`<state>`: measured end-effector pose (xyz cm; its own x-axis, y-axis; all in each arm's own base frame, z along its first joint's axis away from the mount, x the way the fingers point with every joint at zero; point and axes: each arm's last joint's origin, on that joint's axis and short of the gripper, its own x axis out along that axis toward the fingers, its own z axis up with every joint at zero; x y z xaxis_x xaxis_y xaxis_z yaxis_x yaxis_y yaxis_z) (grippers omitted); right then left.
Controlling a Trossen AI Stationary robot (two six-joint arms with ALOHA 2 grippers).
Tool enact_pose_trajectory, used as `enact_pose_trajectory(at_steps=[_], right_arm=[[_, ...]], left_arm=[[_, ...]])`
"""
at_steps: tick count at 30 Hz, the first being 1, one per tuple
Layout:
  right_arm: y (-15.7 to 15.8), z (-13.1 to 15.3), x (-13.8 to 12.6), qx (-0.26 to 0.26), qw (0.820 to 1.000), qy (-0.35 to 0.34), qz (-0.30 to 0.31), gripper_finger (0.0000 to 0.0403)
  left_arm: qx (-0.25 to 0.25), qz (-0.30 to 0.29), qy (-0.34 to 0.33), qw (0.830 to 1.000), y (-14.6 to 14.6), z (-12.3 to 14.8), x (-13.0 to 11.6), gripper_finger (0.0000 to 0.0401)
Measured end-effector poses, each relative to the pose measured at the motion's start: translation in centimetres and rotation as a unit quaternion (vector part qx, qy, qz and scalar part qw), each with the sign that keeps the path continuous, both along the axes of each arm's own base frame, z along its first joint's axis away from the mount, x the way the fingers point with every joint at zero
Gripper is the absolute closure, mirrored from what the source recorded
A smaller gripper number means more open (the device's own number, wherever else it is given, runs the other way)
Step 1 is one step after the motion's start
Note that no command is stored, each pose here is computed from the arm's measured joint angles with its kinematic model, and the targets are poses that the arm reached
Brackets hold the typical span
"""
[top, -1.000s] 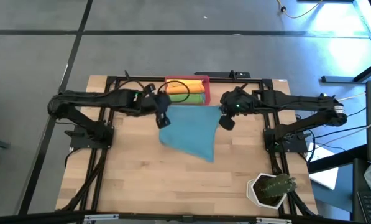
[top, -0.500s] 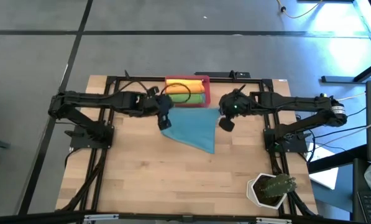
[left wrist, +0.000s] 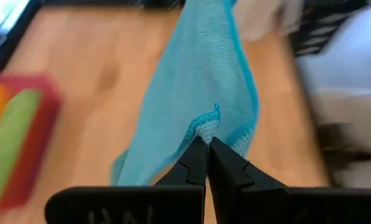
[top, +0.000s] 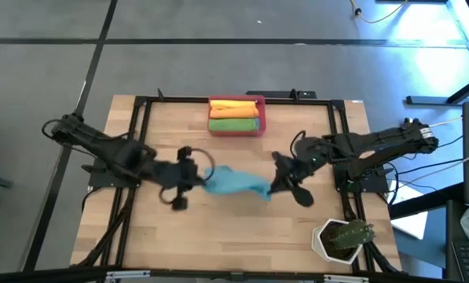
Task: Roll microfiber towels into tight, uniform cylinder then place into a basket
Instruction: Fold the blue microfiber towel
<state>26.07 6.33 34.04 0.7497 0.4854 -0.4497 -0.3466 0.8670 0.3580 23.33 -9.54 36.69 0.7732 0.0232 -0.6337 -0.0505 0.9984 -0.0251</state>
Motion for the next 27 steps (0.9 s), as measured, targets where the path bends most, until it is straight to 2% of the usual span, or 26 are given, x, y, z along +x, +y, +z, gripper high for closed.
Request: enact_pose_trajectory(at_steps=[4, 6, 9, 12, 16, 19, 24, 27], right_arm=[[1.9, 1.9, 0.1, 0.062, 0.992, -0.084, 0.076, 0.0398], [2.3, 2.7, 0.0, 0.077, 0.986, -0.116, 0.091, 0.0398], [2.2, 3.4, -0.4, 0.085, 0.983, -0.135, 0.086, 0.0398], [1.3, 3.4, -0.5, 0.073, 0.988, -0.129, 0.047, 0.0398], [-0.3, 2.1, -0.5, 0.032, 0.997, -0.067, -0.034, 0.0398], [-1.9, 0.5, -0.6, -0.023, 0.993, 0.004, -0.112, 0.0398], [-4.6, -2.1, -1.3, -0.121, 0.957, 0.098, -0.246, 0.0398], [-5.8, -3.7, -1.5, -0.142, 0.941, 0.132, -0.277, 0.0398]], left_arm=[[-0.016, -0.068, -0.068, 0.995, -2.7, 3.6, -1.8, 0.0401], [0.002, -0.085, -0.100, 0.991, -3.5, 5.4, -2.6, 0.0401], [0.041, -0.060, -0.138, 0.988, -3.6, 7.3, -3.5, 0.0401], [0.073, -0.030, -0.123, 0.989, -2.9, 7.3, -3.9, 0.0401], [0.088, 0.027, -0.049, 0.995, -1.0, 5.3, -3.4, 0.0401], [0.090, 0.082, 0.011, 0.993, 0.7, 2.6, -2.5, 0.0401], [0.095, 0.144, 0.073, 0.982, 3.5, -2.0, -0.9, 0.0401], [0.102, 0.173, 0.085, 0.976, 5.1, -4.6, 0.0, 0.0401]])
